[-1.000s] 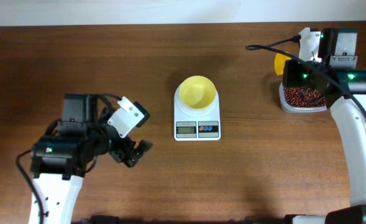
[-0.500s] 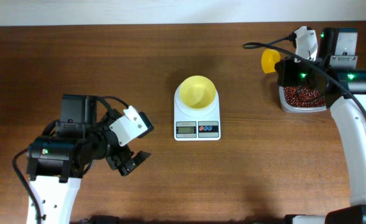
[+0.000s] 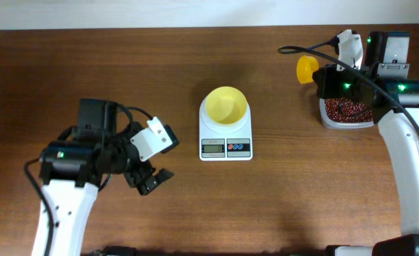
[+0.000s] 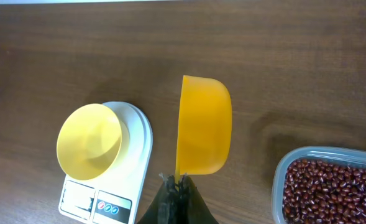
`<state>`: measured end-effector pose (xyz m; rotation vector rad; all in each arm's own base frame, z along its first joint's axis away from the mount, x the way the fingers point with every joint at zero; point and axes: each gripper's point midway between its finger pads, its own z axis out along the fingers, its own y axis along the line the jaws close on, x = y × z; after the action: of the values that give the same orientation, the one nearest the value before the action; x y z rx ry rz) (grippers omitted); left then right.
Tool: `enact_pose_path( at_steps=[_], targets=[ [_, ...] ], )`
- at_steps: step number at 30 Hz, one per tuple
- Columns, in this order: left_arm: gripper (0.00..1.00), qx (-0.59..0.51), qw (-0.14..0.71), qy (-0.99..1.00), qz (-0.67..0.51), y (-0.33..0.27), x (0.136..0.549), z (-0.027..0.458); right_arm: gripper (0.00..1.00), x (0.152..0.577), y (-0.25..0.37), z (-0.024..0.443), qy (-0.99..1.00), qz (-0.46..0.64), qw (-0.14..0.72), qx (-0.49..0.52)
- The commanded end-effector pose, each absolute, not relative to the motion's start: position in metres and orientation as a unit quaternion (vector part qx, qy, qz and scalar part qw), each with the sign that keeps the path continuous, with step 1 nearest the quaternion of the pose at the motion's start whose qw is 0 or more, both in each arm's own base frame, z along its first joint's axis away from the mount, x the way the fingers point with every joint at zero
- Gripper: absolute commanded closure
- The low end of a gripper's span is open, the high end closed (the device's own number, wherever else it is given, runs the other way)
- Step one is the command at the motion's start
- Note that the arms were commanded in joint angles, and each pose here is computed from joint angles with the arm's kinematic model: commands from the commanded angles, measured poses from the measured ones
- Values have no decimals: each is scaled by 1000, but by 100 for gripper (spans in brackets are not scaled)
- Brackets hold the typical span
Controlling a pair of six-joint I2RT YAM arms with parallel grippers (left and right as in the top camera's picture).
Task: Scoop item into bowl and weigh 50g on scale
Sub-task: 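Lower the yellow scoop with the right gripper into the bean tub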
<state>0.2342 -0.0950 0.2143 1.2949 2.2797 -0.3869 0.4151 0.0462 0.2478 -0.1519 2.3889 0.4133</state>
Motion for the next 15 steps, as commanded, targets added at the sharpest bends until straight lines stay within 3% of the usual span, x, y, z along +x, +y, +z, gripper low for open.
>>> enact_pose_path(
  at_steps=[1, 15],
  targets=[
    [1, 479, 232, 832, -156, -100, 244, 207, 96, 416, 48, 247, 921, 168, 347, -56],
    [1, 490, 248, 817, -177, -108, 245, 211, 96, 416, 48, 247, 921, 168, 347, -56]
  ],
)
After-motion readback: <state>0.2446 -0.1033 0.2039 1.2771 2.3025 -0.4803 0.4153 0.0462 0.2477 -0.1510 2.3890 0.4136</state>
